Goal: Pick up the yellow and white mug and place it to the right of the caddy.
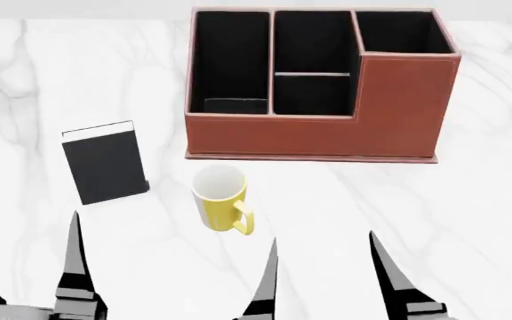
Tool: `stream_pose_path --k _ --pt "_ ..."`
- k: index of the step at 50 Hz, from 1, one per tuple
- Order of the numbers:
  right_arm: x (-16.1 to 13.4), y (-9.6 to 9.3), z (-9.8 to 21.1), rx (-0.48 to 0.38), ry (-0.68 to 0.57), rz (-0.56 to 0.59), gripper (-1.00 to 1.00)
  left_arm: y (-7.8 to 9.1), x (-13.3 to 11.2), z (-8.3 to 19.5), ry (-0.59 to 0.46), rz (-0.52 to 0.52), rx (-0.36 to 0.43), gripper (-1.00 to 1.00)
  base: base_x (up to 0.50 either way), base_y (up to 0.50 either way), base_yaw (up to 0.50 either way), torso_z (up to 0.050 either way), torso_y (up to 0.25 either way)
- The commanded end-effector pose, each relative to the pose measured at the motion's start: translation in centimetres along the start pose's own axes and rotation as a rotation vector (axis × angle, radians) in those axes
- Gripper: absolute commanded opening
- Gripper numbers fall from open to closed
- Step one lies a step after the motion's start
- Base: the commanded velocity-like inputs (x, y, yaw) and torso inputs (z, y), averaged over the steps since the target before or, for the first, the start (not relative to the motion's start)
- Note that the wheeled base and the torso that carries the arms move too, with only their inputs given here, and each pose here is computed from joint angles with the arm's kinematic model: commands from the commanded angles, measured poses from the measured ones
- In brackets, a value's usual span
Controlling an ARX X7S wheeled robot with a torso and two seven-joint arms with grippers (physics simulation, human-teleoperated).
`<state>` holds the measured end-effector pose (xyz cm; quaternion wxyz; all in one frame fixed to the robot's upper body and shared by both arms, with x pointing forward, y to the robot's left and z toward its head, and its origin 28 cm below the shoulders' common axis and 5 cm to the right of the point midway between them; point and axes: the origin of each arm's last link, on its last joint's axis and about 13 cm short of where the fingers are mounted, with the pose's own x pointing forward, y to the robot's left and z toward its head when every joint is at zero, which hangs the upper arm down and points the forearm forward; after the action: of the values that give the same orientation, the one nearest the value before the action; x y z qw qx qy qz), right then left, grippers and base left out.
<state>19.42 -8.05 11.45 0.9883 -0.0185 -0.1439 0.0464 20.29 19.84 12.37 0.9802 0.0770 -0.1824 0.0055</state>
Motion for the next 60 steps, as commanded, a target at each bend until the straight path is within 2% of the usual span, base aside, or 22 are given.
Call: stream_pose_path --k 1,9,15,17,20,21,22,23,25,33,39,45,53,55,60 --pt "0.4 0.3 4.2 -0.034 -0.115 0.051 1.0 0.6 -0.2 4.4 -0.148 0.059 0.084 1.0 0.0 0.0 0.0 0.0 0.0" --pt "0.1 0.1 6.4 -0.039 -0.157 0.053 1.0 1.4 -0.7 7.1 -0.236 0.136 0.134 1.0 0.0 0.0 0.0 0.0 0.0" --pt "0.0 0.1 7.9 -0.055 -0.196 0.058 1.0 1.7 -0.9 7.9 -0.264 0.166 0.149 1.0 0.0 0.0 0.0 0.0 0.0" --pt "0.0 0.2 8.5 -0.069 -0.221 0.068 1.0 2.0 -1.0 8.4 -0.285 0.194 0.192 1.0 0.0 0.0 0.0 0.0 0.0" --pt "0.2 0.3 8.8 -0.085 -0.247 0.082 1.0 2.3 -1.1 8.9 -0.302 0.221 0.212 1.0 0.0 0.0 0.0 0.0 0.0" --pt "0.5 0.1 9.4 -0.119 -0.273 0.122 1.0 2.5 -1.2 9.1 -0.32 0.245 0.228 1.0 0.0 0.0 0.0 0.0 0.0" --pt "0.3 0.0 9.9 -0.138 -0.28 0.171 1.0 2.5 -1.2 9.1 -0.321 0.245 0.228 1.0 0.0 0.0 0.0 0.0 0.0" --pt "0.1 0.1 10.5 -0.123 -0.272 0.196 1.0 2.7 -1.2 9.2 -0.336 0.265 0.248 1.0 0.0 0.0 0.0 0.0 0.0" --pt "-0.2 0.2 11.1 -0.096 -0.266 0.092 1.0 2.9 -1.3 9.3 -0.355 0.287 0.265 1.0 0.0 0.0 0.0 0.0 0.0" --pt "-0.9 0.5 13.1 -0.119 -0.32 0.114 1.0 3.4 -1.7 9.6 -0.411 0.363 0.337 1.0 0.0 0.0 0.0 0.0 0.0" --pt "-1.3 0.5 14.6 -0.135 -0.362 0.131 1.0 3.9 -2.0 9.5 -0.421 0.398 0.344 1.0 0.0 0.0 0.0 0.0 0.0" --pt "-1.1 0.3 15.6 -0.143 -0.401 0.148 1.0 4.4 -2.6 9.4 -0.44 0.459 0.383 1.0 0.0 0.0 0.0 0.0 0.0" --pt "-1.0 -0.1 16.8 -0.147 -0.445 0.167 1.0 4.2 -3.3 9.4 -0.475 0.526 0.447 1.0 0.0 0.0 0.0 0.0 0.0" --pt "-1.1 -0.4 16.8 -0.138 -0.451 0.163 1.0 4.4 -4.0 9.1 -0.48 0.575 0.455 1.0 0.0 0.0 0.0 0.0 0.0" --pt "-1.5 -0.9 16.2 -0.116 -0.448 0.147 1.0 5.1 -5.5 8.8 -0.495 0.594 0.469 1.0 0.0 0.0 0.0 0.0 0.0"
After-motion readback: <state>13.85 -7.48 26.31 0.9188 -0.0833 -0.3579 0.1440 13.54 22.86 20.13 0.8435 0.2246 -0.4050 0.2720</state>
